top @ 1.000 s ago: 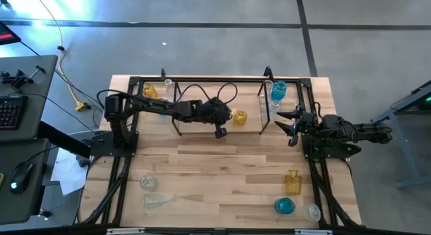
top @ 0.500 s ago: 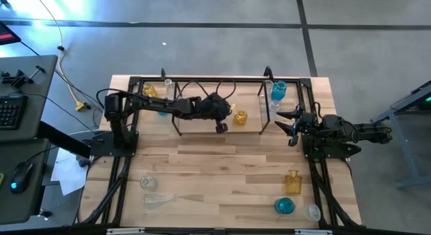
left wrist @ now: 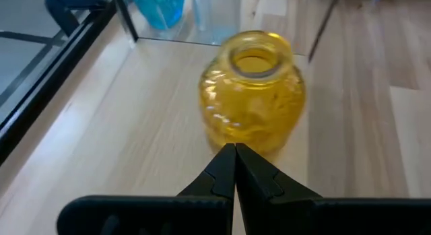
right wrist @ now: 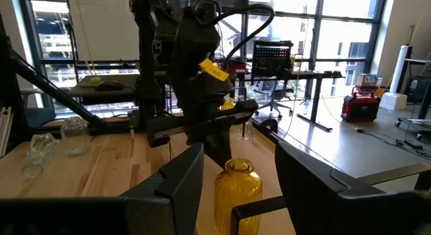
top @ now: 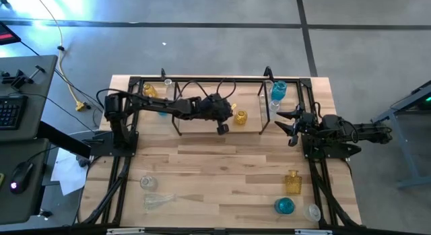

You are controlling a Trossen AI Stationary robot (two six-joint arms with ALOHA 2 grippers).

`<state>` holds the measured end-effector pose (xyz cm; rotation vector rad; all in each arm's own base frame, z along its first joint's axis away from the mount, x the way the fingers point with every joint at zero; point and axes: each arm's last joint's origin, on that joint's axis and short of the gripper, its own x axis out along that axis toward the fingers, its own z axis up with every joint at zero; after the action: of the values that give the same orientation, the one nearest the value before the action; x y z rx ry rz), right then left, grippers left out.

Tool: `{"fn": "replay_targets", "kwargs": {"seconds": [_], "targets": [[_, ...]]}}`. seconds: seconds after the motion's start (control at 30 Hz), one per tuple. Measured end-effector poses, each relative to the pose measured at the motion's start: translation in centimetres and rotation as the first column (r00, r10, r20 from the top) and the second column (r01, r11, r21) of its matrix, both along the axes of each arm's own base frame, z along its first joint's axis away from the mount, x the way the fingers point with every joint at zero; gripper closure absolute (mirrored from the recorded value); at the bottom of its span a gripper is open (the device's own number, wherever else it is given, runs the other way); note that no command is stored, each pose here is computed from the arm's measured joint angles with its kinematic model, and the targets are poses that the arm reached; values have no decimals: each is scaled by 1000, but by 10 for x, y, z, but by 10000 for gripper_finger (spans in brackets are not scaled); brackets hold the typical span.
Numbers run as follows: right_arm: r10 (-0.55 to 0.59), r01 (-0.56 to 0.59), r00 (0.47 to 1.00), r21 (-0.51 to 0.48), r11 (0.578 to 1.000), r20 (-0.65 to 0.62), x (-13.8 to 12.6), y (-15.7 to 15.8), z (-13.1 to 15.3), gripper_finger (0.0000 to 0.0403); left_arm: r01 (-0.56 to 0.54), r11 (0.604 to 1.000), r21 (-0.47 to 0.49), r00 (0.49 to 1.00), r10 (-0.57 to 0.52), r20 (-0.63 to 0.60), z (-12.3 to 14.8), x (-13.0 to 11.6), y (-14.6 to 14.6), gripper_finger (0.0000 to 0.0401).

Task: Sort vases onto shelf
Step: Put the yellow vase on the shelf

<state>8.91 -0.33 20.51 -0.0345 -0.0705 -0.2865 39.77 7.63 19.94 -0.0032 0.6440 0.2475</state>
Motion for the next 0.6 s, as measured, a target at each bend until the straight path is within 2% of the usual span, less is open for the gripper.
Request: {"fn": "replay_targets", "kwargs": {"seconds": [0.33, 0.6], "targets": [[1, -1, 1000, 14, 1000, 4, 0, 0, 0, 233, 19, 1000, 15, 999, -19, 31, 3, 3, -7, 401], [2, -2, 1000, 26, 1000, 7, 0, 0, 0, 233, -13, 999, 50, 999, 12, 35, 3, 3, -1, 401]]}}
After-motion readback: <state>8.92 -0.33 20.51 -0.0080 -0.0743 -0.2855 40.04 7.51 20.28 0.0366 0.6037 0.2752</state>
